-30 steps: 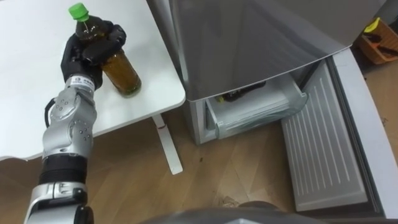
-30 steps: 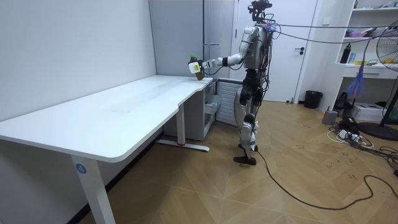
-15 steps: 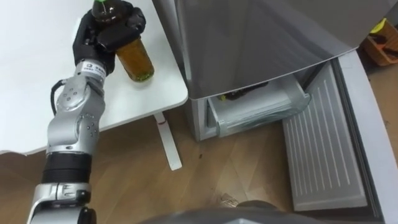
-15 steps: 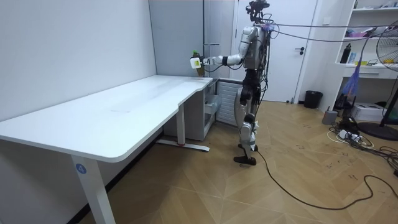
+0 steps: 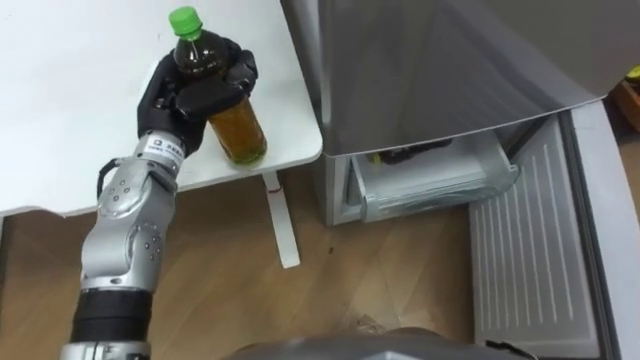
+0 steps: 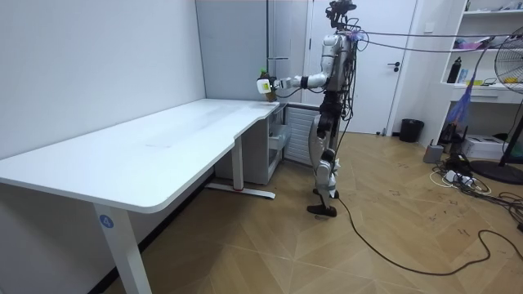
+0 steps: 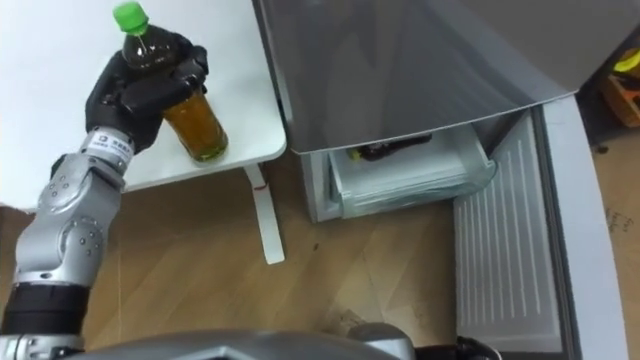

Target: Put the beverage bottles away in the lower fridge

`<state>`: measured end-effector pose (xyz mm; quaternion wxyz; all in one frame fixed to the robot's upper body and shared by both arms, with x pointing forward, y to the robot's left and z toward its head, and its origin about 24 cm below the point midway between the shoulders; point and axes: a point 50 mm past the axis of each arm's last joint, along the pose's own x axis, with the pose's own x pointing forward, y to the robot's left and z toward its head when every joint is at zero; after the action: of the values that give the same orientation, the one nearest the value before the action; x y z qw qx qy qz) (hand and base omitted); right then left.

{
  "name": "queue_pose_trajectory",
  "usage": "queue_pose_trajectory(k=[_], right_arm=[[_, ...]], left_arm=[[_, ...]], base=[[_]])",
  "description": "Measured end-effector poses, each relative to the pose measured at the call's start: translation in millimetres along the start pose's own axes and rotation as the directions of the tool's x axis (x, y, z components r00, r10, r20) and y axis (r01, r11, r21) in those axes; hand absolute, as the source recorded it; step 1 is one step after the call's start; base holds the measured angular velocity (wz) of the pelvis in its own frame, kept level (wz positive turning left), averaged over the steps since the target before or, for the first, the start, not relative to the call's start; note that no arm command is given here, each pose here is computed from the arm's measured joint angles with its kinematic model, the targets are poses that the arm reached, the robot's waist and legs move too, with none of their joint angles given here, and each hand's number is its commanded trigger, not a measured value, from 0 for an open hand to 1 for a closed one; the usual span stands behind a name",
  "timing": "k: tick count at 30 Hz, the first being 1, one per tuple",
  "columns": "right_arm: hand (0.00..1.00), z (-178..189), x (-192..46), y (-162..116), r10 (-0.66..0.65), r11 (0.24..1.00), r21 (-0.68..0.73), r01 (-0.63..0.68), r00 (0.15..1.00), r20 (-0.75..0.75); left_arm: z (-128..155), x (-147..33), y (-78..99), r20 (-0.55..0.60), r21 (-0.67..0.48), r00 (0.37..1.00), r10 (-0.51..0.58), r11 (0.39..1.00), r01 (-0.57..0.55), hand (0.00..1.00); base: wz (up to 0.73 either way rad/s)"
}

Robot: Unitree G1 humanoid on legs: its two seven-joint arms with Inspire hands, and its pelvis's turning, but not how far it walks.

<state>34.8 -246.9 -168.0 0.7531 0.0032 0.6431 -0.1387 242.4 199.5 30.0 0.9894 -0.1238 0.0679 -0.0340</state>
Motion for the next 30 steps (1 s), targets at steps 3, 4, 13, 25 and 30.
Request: queue_pose_trajectory(k=[3, 4, 13, 25, 30], right_arm=[[0.0, 2.9, 0.2, 2.4, 0.006, 1.0, -0.026, -0.006, 1.0, 0.011], [0.0, 4.6, 0.3, 3.0, 0.008, 0.999, -0.033, -0.008, 1.0, 0.014], [0.0, 12.4, 0.7, 10.5, 0.042, 0.996, -0.076, -0.04, 0.999, 0.029], [0.0, 25.1, 0.2, 16.5, 0.077, 0.984, -0.164, -0.065, 0.995, 0.067], [0.0, 49.5, -3.2, 26.1, 0.12, 0.978, -0.191, -0.086, 0.978, 0.17]], left_arm=[[-10.0, -6.3, -7.8, -0.032, -0.018, 0.999, -0.033, 0.999, 0.033, 1.0], [-11.5, -7.4, -10.3, -0.036, -0.025, 0.998, -0.047, 0.999, 0.046, 1.0], [-39.8, -27.3, -17.2, -0.143, -0.082, 0.986, -0.09, 0.994, 0.079, 1.0], [-54.2, -32.5, -27.4, -0.205, -0.098, 0.964, -0.17, 0.983, 0.153, 1.0], [-62.8, -39.7, -28.4, -0.24, -0.106, 0.954, -0.179, 0.982, 0.158, 1.0]], base=[[0.13], [0.17], [0.08], [0.07], [0.01]])
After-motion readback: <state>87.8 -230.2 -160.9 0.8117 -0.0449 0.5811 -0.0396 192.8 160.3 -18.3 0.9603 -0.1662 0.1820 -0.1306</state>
